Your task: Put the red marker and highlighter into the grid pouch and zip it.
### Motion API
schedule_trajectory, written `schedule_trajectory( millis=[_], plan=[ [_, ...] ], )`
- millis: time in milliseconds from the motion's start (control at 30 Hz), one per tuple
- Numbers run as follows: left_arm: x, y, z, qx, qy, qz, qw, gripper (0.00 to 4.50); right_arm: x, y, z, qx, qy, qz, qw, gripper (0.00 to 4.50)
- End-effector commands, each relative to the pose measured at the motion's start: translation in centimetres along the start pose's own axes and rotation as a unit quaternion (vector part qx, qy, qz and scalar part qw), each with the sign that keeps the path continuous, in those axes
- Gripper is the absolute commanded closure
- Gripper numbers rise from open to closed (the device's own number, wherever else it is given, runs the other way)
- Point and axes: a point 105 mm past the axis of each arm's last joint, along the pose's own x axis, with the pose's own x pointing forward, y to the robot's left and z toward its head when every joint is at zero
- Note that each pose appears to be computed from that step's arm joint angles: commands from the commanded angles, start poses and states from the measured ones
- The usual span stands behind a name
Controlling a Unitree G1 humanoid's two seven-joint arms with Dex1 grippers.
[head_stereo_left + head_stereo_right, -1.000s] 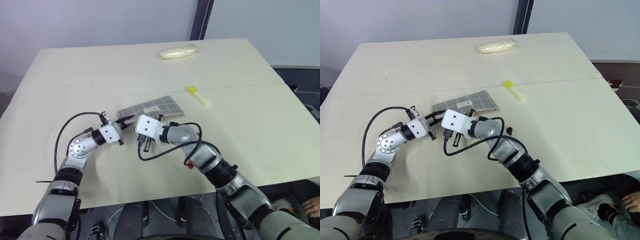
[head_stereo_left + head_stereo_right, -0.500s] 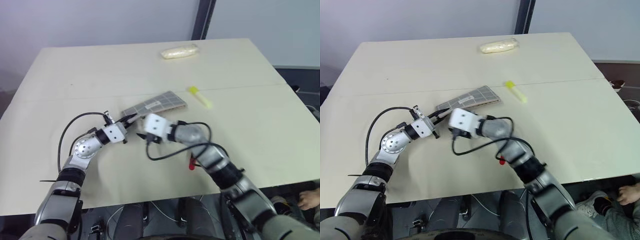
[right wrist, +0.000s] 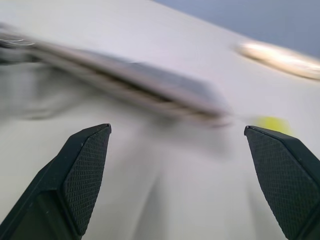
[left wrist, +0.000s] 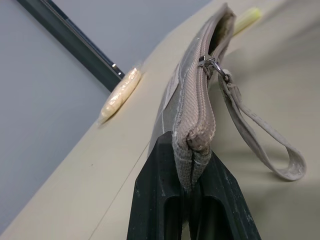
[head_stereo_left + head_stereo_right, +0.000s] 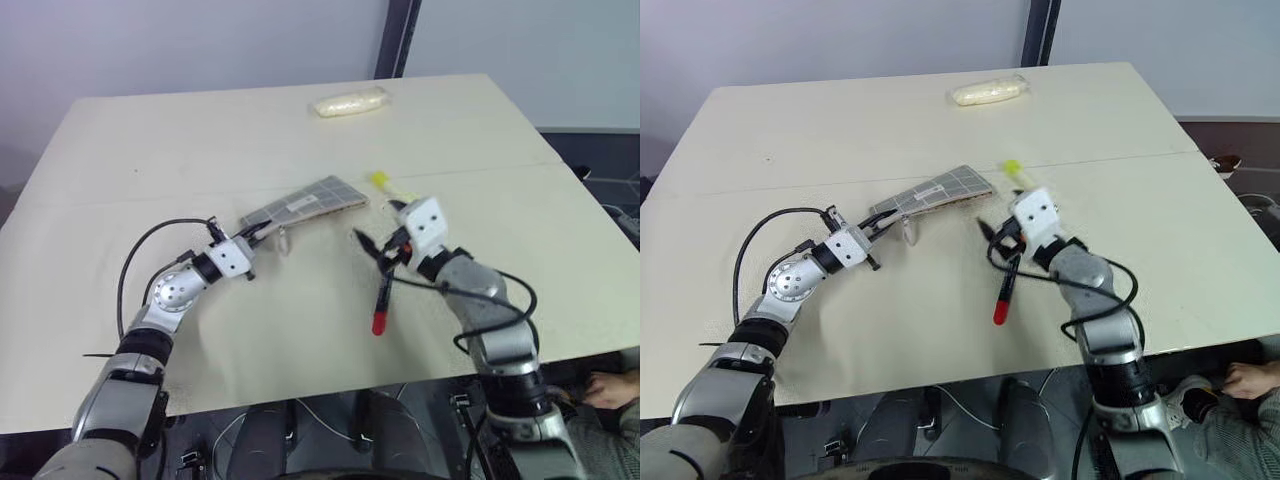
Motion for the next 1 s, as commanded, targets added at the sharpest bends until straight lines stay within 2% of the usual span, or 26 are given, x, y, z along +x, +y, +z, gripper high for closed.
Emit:
schedule_trajectory(
  millis=[33,233,467,533,600,667,767,933,1000],
  plan=[
    [0.0,-0.3,-0.5,-0.001,0.012,-0.008,1.0,4.5,0.2,-4.1,-1.6,-0.001,0.032,-0.046,0.998,0.06],
    [0.0,-0.7,-0.3,-0.004,0.005,-0.019,1.0,4.5,2.7,-5.3,-3.5,0.019,0.049,0.0,0.999,0.06],
    [0.1,-0.9,-0.1,-0.003,0.0,-0.018,1.0,4.5,5.6,-7.9,-3.7,0.072,0.058,-0.017,0.996,0.06],
    [0.0,-1.0,0.0,-0.004,-0.001,-0.018,1.0,4.5,6.0,-8.0,-4.1,0.082,0.07,-0.022,0.994,0.06],
    [0.0,-1.0,0.0,-0.003,-0.001,-0.017,1.0,4.5,6.3,-7.8,-4.3,0.133,0.071,-0.016,0.988,0.06],
    [0.0,-1.0,0.0,-0.003,0.0,-0.016,1.0,4.5,6.3,-7.1,-5.3,0.155,0.099,0.001,0.983,0.06],
    [-0.1,-1.0,0.0,-0.003,0.0,-0.014,1.0,4.5,6.2,-6.5,-6.0,0.165,0.116,0.023,0.979,0.9],
    [-0.3,-1.1,0.1,-0.004,0.0,-0.013,1.0,4.5,5.7,-7.2,-5.1,0.136,0.087,0.028,0.986,3.57],
    [-0.4,-1.2,0.1,-0.005,0.0,-0.013,1.0,4.5,5.3,-7.3,-4.5,0.13,0.064,0.032,0.989,3.68]
  ],
)
